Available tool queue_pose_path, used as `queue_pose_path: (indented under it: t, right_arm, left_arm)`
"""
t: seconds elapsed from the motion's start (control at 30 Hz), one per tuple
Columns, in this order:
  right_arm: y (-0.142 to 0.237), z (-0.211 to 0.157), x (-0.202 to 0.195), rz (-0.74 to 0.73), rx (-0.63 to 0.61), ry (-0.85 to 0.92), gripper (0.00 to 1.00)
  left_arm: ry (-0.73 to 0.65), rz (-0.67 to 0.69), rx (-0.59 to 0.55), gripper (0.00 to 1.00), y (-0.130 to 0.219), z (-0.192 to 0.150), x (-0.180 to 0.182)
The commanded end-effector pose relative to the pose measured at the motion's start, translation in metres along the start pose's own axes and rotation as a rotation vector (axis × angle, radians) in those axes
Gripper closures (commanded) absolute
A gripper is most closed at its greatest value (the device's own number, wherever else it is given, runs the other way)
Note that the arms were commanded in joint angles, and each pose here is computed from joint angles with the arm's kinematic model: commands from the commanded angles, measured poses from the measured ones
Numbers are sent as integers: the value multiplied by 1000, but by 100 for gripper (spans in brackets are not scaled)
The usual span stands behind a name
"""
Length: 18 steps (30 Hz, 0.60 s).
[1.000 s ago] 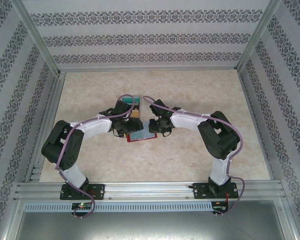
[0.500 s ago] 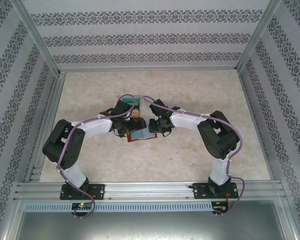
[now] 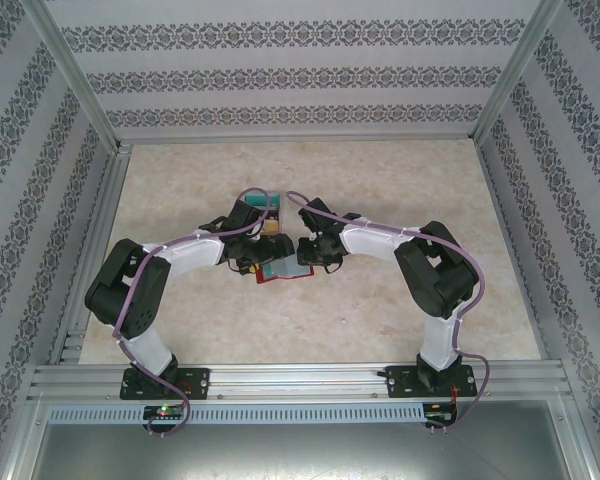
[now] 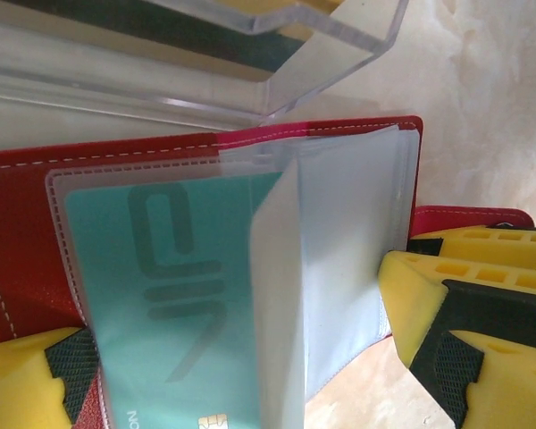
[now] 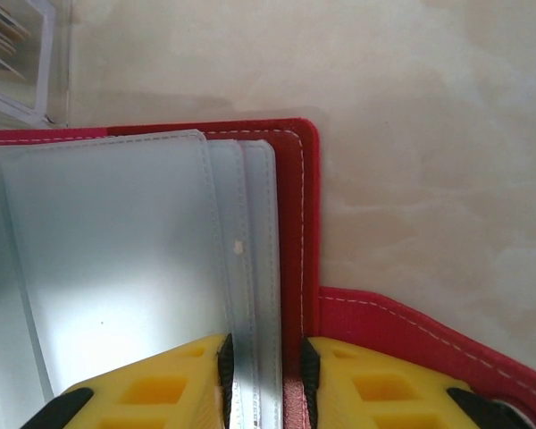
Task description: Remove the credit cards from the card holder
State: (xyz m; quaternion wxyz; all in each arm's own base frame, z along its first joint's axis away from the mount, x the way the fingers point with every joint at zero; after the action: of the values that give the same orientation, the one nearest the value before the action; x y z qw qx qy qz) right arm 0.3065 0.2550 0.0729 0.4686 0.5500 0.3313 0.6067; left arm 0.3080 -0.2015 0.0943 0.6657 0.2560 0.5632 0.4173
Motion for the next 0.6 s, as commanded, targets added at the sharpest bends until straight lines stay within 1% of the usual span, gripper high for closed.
queue_pose_path:
  t: [0.0, 0.37, 0.5, 0.57]
  right_arm:
    - [-26, -16, -6, 0, 67, -25, 67]
    - [-22, -15, -12, -1, 57, -45, 66]
    - [-25, -16, -13, 1, 69, -55, 66]
    - [-21, -15, -14, -4, 55, -57, 65]
  left_arm:
    - [-11, -103, 48, 1, -16, -8, -8]
    - [-2, -86, 35, 1, -14, -7, -6]
    - [18, -137, 27, 0, -15, -6, -6]
    - [18, -127, 30, 0, -15, -7, -5]
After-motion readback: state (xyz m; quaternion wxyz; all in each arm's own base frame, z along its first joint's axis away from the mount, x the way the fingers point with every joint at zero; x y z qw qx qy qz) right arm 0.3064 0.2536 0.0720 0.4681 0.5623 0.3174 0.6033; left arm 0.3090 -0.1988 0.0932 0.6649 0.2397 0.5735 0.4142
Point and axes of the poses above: each hand's point on the last joint's axis, 136 mm out from that joint toward the fingers, its own y axis back along the fingers, its own x axis along the line the jaws close on, z = x × y, the point moved 6 cm from there along y, back along the fingers, and after that the axes turned 9 degrees about -y, right-handed, at the moved point
